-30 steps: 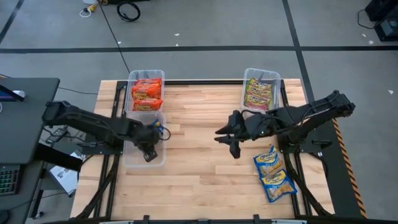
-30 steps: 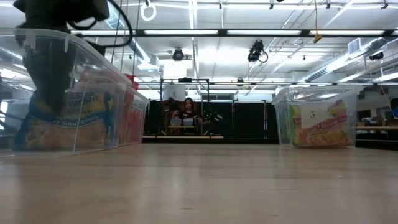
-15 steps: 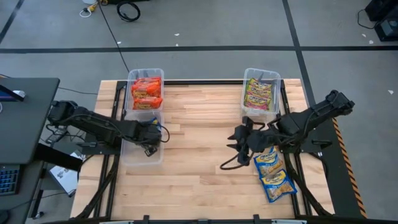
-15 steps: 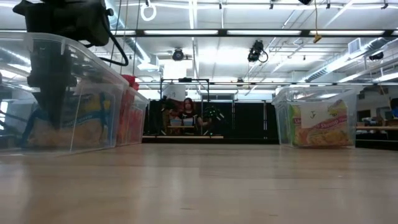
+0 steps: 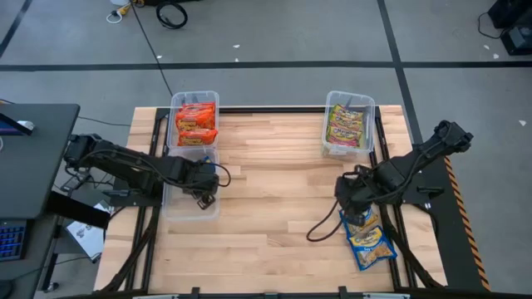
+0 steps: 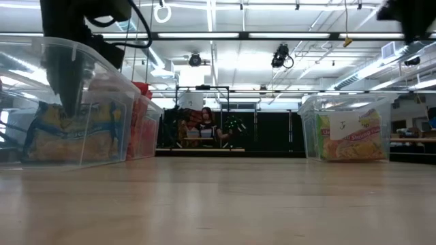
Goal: Sort Maruchan noodles
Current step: Put the blue noodle pack into the bottom transparent bin
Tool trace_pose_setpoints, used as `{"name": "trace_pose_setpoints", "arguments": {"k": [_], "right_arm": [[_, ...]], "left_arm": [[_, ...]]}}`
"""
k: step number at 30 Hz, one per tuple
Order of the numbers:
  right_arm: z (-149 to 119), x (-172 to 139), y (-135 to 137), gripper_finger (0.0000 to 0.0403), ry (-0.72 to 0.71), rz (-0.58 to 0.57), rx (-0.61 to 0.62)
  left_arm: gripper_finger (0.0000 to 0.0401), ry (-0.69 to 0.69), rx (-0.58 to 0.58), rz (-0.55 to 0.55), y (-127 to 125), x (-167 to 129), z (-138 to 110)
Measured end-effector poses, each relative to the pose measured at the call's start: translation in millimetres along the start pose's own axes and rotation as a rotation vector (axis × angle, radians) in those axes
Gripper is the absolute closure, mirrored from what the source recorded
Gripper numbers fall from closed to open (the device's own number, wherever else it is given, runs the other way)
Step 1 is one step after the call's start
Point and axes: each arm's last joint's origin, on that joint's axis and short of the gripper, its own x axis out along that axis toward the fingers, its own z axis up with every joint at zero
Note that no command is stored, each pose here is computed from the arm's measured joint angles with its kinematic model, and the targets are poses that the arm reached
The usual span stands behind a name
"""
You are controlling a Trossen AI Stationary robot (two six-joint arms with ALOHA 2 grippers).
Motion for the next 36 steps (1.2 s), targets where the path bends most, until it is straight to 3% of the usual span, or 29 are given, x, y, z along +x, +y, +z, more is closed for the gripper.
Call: {"name": "trace_pose_setpoints", "arguments": {"k": [5,11,14,18,24,30,33,36], "right_arm": [[-19.7,22.3,-6.5,0.0235,0.234,0.093,-0.031],[-40.4,64.7,-20.5,0.0180,0.446,0.123,-0.028],[-45.3,80.3,-26.1,0.0155,0.474,0.103,-0.085],[-42.8,94.0,-28.2,0.0147,0.411,0.055,-0.174],[-34.7,107.9,-23.3,0.0203,0.325,0.098,-0.231],[-41.3,117.9,-26.0,0.0324,0.387,0.121,-0.156],[-41.1,117.6,-25.4,0.0387,0.392,0.126,-0.119],[-32.4,108.5,-21.3,0.0392,0.321,0.102,-0.107]], "left_arm": [[0.0272,0.070,-0.051,-0.062,-1.5,-6.2,1.4],[0.0171,0.154,-0.070,-0.082,1.2,-14.7,2.6],[0.0140,0.171,-0.045,-0.072,1.9,-24.2,4.0],[0.0131,0.155,-0.030,-0.105,-1.0,-44.2,11.0],[0.0141,0.001,0.031,-0.226,-12.2,-78.3,29.1],[0.0142,-0.334,0.074,-0.274,-17.8,-104.5,41.9],[0.0142,-0.483,0.034,-0.379,-22.3,-111.8,48.8],[0.0142,-0.573,0.026,-0.535,-33.5,-111.2,56.6]]}}
